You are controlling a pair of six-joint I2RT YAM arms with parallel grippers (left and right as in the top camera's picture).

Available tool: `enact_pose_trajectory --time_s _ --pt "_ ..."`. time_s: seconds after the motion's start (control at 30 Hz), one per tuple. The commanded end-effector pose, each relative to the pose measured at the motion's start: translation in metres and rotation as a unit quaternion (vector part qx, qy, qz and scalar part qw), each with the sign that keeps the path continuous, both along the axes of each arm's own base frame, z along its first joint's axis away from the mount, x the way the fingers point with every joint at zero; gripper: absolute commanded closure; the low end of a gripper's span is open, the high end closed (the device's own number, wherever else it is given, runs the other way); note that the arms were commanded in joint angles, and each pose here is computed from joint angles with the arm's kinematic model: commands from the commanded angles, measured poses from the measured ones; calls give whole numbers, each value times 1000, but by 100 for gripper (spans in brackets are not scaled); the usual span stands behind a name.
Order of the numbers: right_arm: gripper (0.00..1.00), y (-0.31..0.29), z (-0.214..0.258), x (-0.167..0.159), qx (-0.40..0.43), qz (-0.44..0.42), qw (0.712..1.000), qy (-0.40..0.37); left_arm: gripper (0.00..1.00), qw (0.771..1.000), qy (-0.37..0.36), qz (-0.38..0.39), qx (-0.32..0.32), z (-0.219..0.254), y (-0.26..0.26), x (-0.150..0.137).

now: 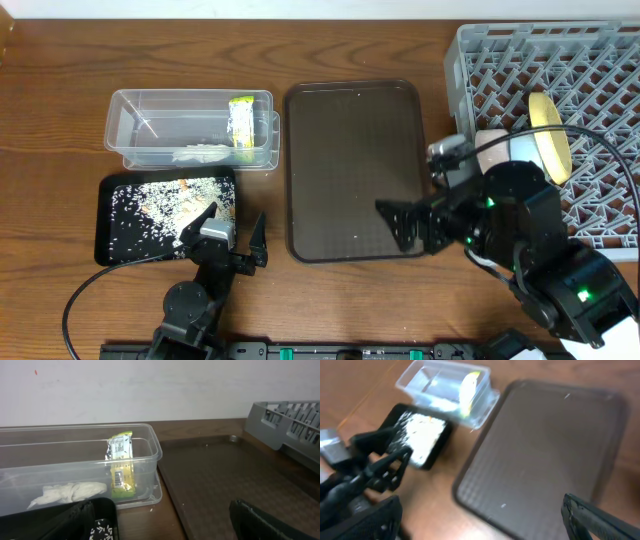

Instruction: Sort waste into correct bins and load items into the dishwasher rack

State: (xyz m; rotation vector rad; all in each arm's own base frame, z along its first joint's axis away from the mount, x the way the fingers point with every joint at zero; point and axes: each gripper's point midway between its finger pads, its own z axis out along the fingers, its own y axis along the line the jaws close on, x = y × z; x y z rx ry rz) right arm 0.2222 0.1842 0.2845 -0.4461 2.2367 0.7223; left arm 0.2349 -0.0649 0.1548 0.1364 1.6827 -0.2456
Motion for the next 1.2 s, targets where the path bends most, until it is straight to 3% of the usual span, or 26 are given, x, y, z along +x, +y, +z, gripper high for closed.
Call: enact_pose_trajectory --time_s 0.0,0.23,0.5,0.8,1.17 --pt "1 1 7 -8 19 9 1000 4 12 1000 19 4 12 -18 2 1" --pt "1 -35 43 -21 -46 30 985 -161 12 1000 19 4 12 -18 2 1" --pt "1 -112 56 -34 -72 -133 958 -244 12 1000 19 4 12 -18 2 1" --pt "1 -144 -9 -36 -62 -212 937 -272 12 1000 19 4 12 -18 2 1" --pt "1 -132 -98 -9 -39 -187 943 -273 12 1000 19 4 12 -18 2 1"
